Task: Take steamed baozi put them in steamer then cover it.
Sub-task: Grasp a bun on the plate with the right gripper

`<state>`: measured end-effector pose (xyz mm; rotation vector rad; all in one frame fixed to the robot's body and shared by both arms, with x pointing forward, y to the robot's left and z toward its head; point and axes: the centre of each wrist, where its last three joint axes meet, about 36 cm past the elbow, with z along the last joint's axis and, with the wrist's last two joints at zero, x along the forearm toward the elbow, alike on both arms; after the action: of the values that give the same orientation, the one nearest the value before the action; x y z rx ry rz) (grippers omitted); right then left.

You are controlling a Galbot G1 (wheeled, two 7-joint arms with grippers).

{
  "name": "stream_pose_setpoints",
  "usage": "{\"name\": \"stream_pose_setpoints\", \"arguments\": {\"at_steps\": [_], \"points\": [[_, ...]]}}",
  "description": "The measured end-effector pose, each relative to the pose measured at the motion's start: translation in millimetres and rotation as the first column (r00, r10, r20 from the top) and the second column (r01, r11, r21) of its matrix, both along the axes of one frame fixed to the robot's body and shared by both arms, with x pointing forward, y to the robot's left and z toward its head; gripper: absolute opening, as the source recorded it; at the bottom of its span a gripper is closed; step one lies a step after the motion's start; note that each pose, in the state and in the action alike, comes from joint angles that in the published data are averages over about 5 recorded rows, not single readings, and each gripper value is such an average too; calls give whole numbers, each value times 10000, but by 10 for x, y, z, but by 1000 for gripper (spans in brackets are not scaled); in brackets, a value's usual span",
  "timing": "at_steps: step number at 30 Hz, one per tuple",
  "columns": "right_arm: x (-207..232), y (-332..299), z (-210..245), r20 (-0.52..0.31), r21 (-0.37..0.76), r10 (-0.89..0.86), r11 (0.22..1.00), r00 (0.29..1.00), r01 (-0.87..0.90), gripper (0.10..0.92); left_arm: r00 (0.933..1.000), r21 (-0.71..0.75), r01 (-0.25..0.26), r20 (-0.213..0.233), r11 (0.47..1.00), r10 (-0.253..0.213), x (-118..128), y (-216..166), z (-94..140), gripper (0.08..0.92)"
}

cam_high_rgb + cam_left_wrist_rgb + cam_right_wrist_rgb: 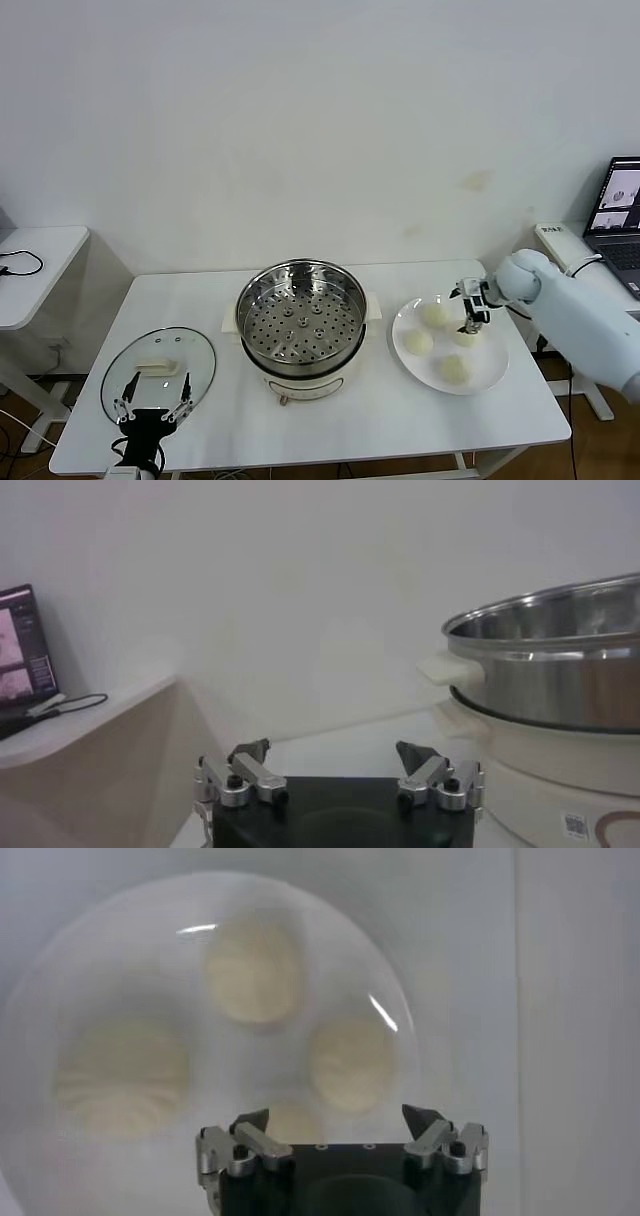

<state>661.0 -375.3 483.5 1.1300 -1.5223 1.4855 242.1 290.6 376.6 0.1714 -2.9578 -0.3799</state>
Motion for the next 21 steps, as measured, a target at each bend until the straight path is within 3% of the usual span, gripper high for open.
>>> {"name": "stream_pose_setpoints", "arguments": {"at_steps": [21], "points": [[414,383,-303,-748,-336,-192,9993,9970,167,823,10000,209,60,-33,9998,-59,-14,32,-9,823]]}}
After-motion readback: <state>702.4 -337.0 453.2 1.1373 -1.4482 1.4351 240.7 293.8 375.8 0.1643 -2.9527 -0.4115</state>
